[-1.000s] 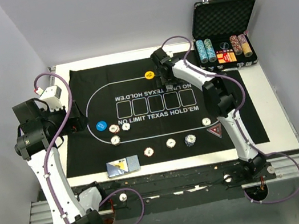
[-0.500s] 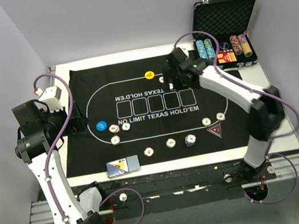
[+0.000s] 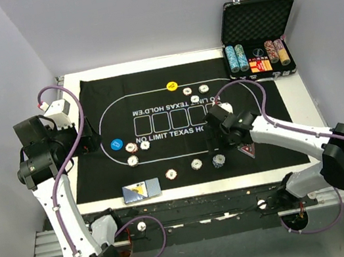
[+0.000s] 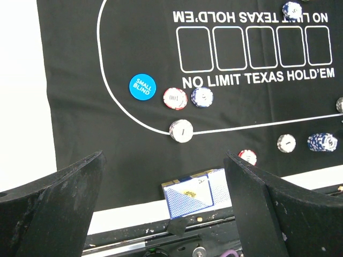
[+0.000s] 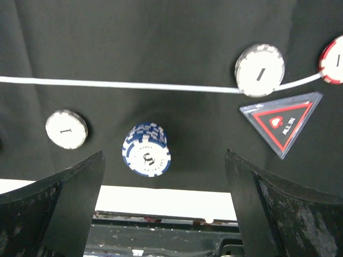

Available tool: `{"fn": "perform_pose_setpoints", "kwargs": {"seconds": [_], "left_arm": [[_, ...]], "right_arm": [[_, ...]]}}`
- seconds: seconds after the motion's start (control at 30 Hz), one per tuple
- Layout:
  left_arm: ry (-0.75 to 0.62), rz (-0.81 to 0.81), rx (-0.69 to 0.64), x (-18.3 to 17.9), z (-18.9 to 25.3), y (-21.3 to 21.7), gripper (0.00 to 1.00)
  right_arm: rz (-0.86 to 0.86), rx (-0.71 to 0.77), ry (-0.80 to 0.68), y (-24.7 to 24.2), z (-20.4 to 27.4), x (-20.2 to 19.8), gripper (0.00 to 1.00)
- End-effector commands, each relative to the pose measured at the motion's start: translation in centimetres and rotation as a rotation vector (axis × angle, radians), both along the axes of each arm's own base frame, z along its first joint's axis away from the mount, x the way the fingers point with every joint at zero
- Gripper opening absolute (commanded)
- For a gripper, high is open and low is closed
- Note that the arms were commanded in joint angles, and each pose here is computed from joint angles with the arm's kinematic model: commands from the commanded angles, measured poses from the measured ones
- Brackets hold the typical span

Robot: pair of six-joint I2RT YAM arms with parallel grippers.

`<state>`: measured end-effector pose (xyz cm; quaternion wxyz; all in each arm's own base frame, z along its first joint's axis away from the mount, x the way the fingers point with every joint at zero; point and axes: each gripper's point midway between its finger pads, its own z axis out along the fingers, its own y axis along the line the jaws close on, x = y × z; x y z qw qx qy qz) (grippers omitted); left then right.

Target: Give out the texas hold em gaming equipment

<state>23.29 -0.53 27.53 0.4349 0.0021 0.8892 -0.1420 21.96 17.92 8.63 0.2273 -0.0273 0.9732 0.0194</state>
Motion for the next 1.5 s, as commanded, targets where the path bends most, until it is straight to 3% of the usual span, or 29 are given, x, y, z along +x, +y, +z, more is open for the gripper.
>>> {"fn": "perform_pose_setpoints", "kwargs": {"seconds": [0.0,0.27,0.77,1.17,1.37,1.47], "left_arm": [[-0.015,0.014,-0.008,-0.3,0.6,-0.1,0.99],[-0.008,0.017,-0.002,-0.3,0.2,0.1,0.99],[-0.01,0.016,0.006,-0.2,0.2,0.2,0.99],[-0.006,0.021,0.005,-0.1,-0.3,0.3,0.99],[-0.004,0.024,0.011,-0.1,-0.6,0.4,0.99],[-0.009,0.02,0.011,-0.1,-0.4,0.3,0.99]], "right_arm": [[-0.024,0.028,0.004,0.4,-0.5,-1.6,1.0],[-0.006,0.009,0.023,2.4,-2.3,-2.7,1.0],[-0.023,-0.067,0.065,1.6,-6.1,-3.5,0.81],[-0.02,-0.068,0.076,1.7,-6.7,-3.6,0.51],[-0.009,-0.06,0.068,1.9,-6.1,-3.5,0.44],[-0.01,-0.066,0.071,1.7,-6.2,-3.5,0.36]]}}
